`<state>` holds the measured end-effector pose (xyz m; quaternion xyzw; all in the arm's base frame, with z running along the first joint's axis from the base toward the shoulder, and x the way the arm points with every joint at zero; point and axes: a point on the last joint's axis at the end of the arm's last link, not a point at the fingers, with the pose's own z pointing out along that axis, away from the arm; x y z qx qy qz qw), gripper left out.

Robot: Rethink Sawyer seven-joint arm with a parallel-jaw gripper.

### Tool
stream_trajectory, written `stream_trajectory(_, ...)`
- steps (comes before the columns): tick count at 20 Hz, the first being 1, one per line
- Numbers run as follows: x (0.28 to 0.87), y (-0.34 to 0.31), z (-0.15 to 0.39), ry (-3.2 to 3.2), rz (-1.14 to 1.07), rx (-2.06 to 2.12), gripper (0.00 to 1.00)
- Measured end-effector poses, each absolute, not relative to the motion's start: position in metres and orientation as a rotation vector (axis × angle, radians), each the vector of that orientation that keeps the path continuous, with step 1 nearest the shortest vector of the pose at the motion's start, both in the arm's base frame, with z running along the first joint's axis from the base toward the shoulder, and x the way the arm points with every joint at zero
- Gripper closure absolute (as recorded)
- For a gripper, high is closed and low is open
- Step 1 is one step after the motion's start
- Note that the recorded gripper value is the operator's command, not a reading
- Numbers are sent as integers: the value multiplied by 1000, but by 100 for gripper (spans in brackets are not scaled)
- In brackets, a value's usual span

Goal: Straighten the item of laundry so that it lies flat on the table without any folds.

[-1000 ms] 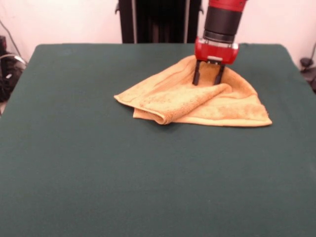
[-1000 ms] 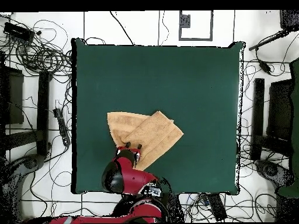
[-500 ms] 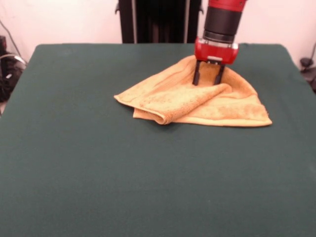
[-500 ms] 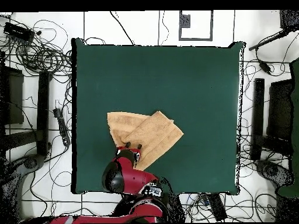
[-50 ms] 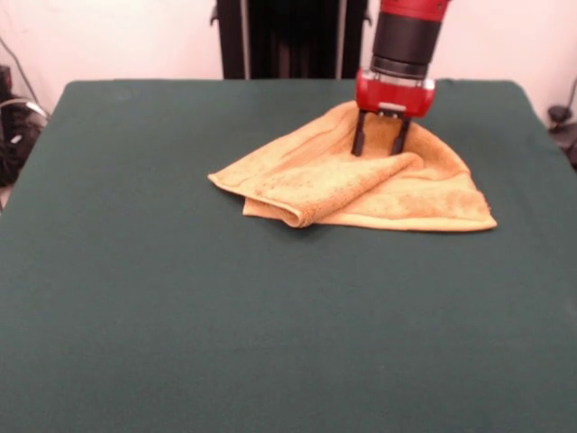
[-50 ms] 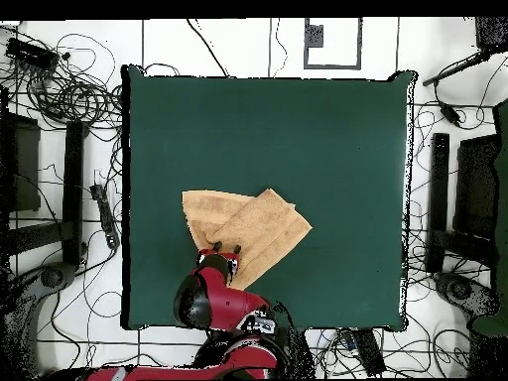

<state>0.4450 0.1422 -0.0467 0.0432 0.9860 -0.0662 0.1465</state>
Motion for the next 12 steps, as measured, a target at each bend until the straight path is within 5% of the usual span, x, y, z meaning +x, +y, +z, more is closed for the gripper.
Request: stream_trajectory(12,447,143,-46,2854,-198,118,0)
